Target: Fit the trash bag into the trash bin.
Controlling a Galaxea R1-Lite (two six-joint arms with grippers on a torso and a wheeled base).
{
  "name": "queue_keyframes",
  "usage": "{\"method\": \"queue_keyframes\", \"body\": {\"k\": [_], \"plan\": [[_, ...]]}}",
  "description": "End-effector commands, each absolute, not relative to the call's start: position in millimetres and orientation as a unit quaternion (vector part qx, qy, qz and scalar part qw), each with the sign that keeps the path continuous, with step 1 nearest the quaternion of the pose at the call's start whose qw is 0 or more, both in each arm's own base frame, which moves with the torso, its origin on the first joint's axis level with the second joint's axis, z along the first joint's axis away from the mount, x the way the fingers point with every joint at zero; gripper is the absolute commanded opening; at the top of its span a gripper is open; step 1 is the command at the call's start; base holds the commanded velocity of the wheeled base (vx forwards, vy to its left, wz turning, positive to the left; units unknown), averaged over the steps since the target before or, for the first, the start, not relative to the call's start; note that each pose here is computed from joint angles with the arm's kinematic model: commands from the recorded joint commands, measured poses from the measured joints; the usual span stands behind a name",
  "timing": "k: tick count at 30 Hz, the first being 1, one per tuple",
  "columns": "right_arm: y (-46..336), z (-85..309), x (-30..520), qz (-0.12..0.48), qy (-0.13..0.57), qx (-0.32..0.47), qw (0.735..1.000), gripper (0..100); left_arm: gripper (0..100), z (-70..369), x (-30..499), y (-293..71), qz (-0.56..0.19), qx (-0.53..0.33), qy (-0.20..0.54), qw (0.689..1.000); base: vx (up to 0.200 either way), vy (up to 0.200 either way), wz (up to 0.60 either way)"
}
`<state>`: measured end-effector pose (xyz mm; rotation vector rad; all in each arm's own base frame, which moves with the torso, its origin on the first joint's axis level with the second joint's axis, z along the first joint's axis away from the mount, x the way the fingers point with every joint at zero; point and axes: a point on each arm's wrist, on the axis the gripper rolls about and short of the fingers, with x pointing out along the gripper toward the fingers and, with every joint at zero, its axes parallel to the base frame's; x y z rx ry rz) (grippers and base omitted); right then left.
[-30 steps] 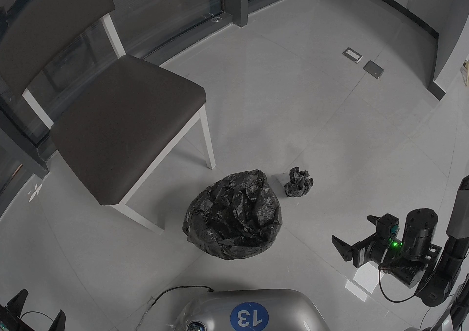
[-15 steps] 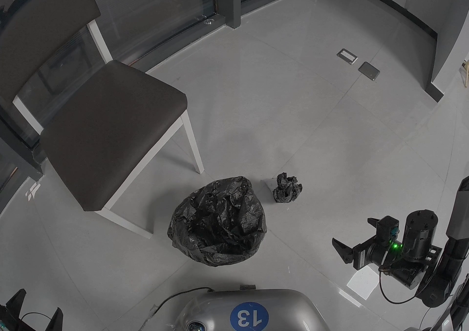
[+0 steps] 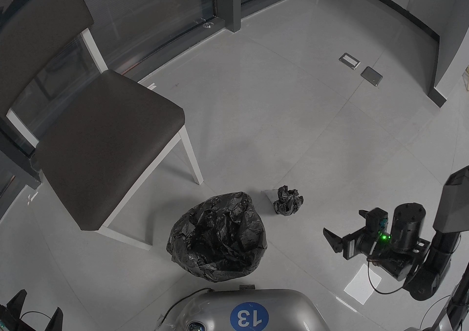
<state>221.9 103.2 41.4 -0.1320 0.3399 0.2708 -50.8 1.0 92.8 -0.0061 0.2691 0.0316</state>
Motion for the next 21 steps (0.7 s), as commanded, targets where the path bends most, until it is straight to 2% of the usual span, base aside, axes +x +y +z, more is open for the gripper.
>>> {"method": "queue_keyframes", "body": {"k": [1,7,11,15,21], "plan": [[121,13,265,0.131,0.161,-0.065,0.976,100,100,93,-52,1,0.020,-0.025,0.129,0.991,0.000,0.000,0.00],[127,-11,310,0.118,0.138,-0.075,0.980,100,100,93,-51,1,0.027,-0.029,0.129,0.991,0.000,0.000,0.00],[110,-16,358,0.121,0.098,-0.091,0.984,100,100,93,-51,2,0.031,-0.029,0.129,0.991,0.000,0.000,0.00],[107,-15,384,0.134,0.126,-0.096,0.978,100,100,93,-51,2,0.031,-0.029,0.129,0.991,0.000,0.000,0.00],[119,-17,439,0.137,0.129,-0.091,0.978,100,100,93,-52,2,0.032,-0.040,0.128,0.990,0.000,0.000,0.00]]}}
